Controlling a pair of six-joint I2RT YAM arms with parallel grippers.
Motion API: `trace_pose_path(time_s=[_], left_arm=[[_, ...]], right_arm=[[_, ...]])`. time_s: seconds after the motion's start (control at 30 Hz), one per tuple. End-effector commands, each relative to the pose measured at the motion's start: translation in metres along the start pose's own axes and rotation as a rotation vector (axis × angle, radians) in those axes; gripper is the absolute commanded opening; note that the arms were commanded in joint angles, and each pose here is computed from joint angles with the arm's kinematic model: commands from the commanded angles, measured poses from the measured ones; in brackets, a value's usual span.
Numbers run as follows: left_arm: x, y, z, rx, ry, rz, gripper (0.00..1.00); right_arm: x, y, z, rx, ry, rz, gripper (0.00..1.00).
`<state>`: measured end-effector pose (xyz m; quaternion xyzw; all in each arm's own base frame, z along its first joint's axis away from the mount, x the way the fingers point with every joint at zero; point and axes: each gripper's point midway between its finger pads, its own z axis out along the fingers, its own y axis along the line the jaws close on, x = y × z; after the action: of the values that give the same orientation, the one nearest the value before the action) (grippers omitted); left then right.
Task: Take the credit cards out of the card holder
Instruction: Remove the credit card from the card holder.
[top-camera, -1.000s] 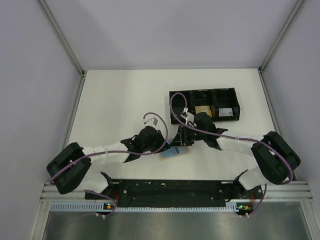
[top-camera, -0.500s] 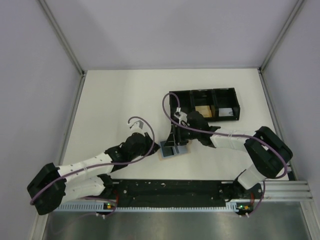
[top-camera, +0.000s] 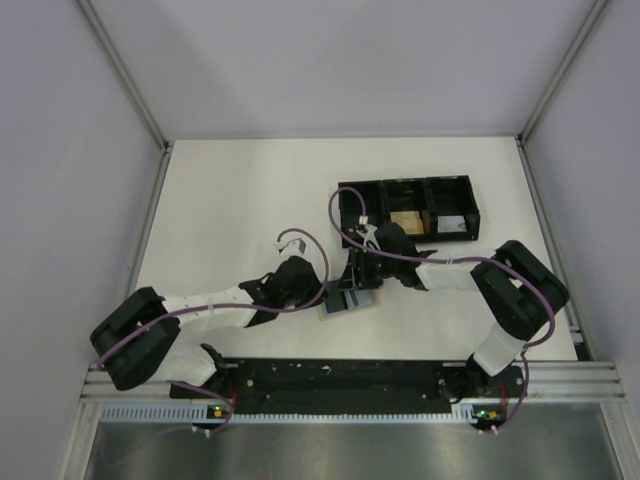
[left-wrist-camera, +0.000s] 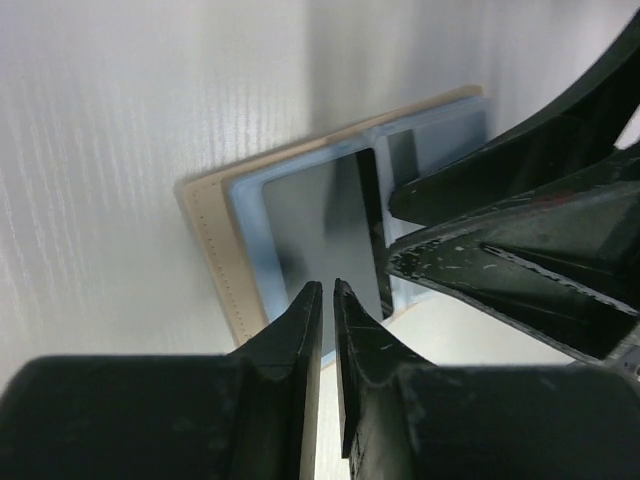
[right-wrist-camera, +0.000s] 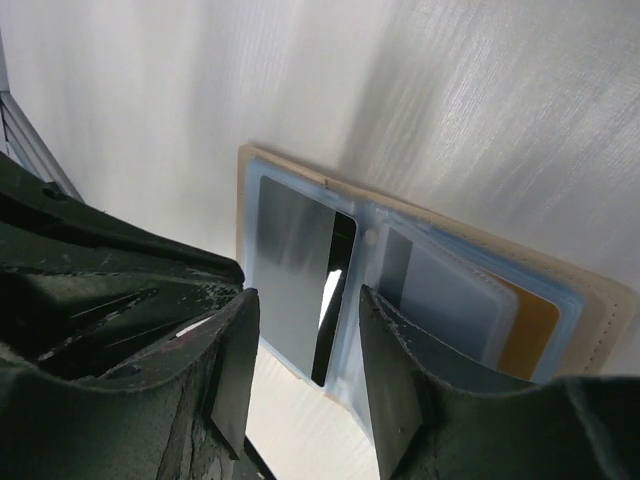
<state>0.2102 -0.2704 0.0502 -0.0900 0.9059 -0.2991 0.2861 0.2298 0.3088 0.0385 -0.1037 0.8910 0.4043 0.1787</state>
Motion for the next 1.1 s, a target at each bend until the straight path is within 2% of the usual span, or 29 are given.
trace_pose_path(time_s=[0.0,0.17,0.33,0.6,0.8,1.07], left_arm=[[0.000,-0.001,0.008,-0.009,0.001,0.001,0.11],[0.016,0.020,0.013,-0.048,0.037,-0.028,0.05],[0.025,0.027,0.014,-0.051,0.059,-0.046,0.02],[0.024,0.034,0.010,-0.068,0.046,-0.049,0.00],[0.025,0.040,0.006,-0.073,0.047,-0.056,0.00],[0.022,0.046,0.000,-0.091,0.025,-0.057,0.00]], right_arm=[[-0.006,-0.005,0.004,0.004,-0.032,-0.014,0.45],[0.004,-0.006,0.008,-0.026,-0.006,0.001,0.44],[0.010,0.002,0.010,-0.091,0.013,0.023,0.39],[0.010,0.009,0.003,-0.179,-0.007,0.040,0.19],[0.009,0.011,0.001,-0.241,-0.018,0.042,0.00],[0.006,0.000,-0.006,-0.221,-0.048,0.069,0.00]])
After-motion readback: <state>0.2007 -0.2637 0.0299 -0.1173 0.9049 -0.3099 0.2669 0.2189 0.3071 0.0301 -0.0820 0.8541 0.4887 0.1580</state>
